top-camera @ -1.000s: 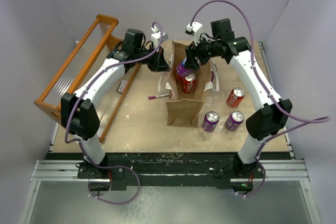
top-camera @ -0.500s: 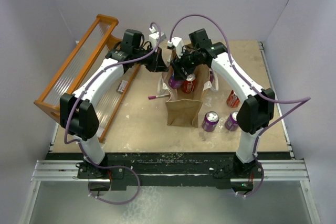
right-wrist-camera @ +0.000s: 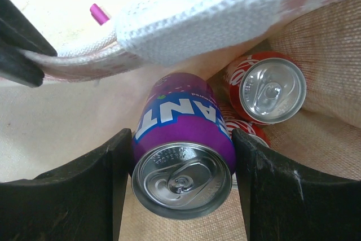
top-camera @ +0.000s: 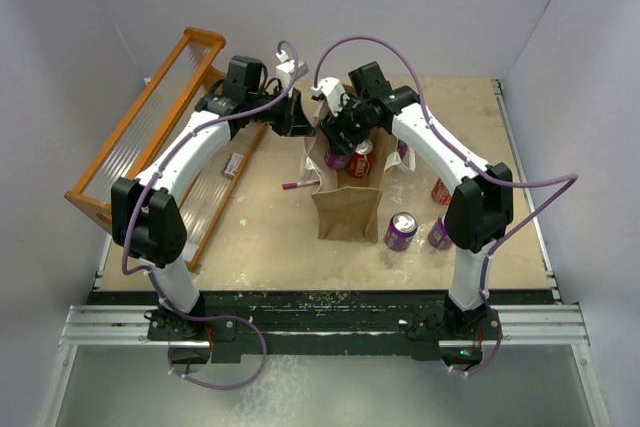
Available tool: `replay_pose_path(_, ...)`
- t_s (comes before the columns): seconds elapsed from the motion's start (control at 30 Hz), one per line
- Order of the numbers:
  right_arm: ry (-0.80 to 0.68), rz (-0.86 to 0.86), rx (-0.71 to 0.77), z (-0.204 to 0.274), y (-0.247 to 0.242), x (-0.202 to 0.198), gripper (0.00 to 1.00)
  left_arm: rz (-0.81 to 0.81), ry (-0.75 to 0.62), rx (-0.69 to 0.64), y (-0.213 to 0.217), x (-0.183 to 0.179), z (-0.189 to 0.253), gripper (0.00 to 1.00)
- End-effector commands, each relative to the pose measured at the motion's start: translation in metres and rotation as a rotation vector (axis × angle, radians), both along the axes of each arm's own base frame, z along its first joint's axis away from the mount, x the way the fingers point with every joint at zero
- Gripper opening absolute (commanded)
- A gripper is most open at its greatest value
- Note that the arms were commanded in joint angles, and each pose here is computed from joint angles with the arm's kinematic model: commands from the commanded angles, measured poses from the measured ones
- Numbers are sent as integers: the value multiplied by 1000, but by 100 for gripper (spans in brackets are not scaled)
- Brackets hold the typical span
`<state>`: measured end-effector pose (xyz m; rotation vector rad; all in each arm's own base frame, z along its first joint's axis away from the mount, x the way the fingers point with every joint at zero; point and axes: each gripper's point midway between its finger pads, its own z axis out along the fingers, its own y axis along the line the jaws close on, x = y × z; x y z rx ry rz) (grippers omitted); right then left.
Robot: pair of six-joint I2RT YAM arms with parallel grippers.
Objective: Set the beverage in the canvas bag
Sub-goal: Place the drink in the canvas bag.
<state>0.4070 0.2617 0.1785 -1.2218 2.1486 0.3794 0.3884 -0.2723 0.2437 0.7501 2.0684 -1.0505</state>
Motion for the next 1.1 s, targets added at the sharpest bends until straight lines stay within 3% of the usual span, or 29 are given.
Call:
replay_pose_path(0.0,-90,-39,18,16,7,11,0,-7,-48,-36,2,-1,20,0)
replay_pose_path(0.73,-58,-88,-57,-37,12,23,0,-36,-50,-60,1,1,20,0)
replay_pose_path(1.07,12,-16,-29,-65,23,10,9,-40,-48,-70,-1,5,21,0)
